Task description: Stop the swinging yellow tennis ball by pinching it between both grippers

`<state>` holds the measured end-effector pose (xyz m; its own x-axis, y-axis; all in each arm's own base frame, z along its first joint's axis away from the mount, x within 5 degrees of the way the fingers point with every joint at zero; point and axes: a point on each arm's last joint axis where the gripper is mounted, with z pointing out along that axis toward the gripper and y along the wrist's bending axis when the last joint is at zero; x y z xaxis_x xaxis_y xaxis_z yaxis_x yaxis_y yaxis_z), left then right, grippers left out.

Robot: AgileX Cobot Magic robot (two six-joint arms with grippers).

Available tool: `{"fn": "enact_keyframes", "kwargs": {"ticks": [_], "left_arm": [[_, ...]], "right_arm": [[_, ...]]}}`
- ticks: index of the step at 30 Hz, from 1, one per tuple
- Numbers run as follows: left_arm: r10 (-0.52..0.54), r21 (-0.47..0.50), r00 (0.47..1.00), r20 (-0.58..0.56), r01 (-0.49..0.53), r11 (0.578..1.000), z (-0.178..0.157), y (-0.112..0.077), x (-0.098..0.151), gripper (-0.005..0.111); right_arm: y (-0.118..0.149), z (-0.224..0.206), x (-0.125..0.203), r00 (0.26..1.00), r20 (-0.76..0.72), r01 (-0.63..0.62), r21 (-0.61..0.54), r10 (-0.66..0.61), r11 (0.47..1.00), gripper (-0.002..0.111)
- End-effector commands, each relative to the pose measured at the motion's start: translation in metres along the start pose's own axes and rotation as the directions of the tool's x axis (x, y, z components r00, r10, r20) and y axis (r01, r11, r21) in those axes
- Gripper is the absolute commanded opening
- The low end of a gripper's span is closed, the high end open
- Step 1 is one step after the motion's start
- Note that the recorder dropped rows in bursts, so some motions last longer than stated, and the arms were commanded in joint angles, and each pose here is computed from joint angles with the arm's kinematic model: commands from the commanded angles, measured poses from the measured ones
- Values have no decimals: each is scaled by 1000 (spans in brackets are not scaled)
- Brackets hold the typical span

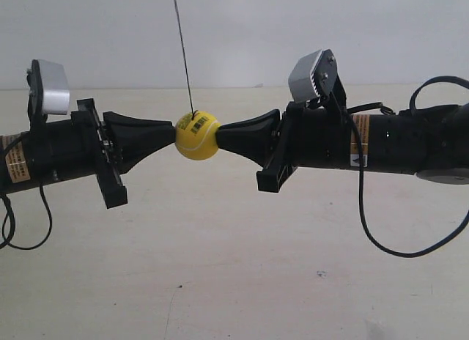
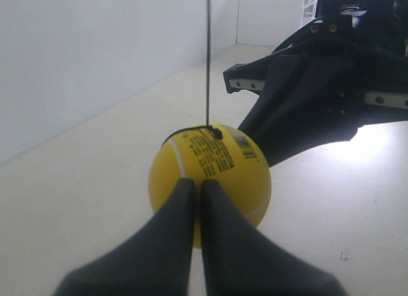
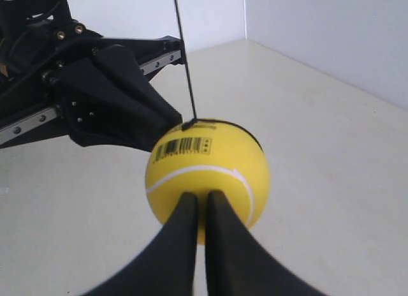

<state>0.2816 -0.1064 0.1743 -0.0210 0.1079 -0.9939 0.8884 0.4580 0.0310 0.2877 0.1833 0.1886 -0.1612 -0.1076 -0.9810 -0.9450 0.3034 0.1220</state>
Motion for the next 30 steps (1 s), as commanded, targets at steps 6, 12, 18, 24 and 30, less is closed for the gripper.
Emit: {"fn": "enact_keyframes", "kwargs": {"ticks": [6, 12, 18, 24, 30], "left_arm": [[11, 32, 1000, 20, -12, 999, 1, -5, -3, 5], [-34, -31, 999, 28, 35, 999, -7, 6, -3, 5], [-105, -102, 994, 42, 109, 989, -20, 19, -1, 5], [-145, -127, 988, 49, 150, 981, -26, 24, 0, 5], [-127, -78, 992, 16, 127, 989, -25, 19, 2, 5]], "right_arm": [[4, 1, -1, 1000, 9, 12, -38, -12, 999, 0], [1, -2, -5, 998, -35, 49, 15, -49, 999, 0], [-3, -13, -19, 990, -132, 73, 166, -51, 983, 0], [-5, -20, -24, 983, -180, 86, 247, -42, 965, 0], [9, -17, -25, 982, -161, 115, 85, -101, 990, 0]]}}
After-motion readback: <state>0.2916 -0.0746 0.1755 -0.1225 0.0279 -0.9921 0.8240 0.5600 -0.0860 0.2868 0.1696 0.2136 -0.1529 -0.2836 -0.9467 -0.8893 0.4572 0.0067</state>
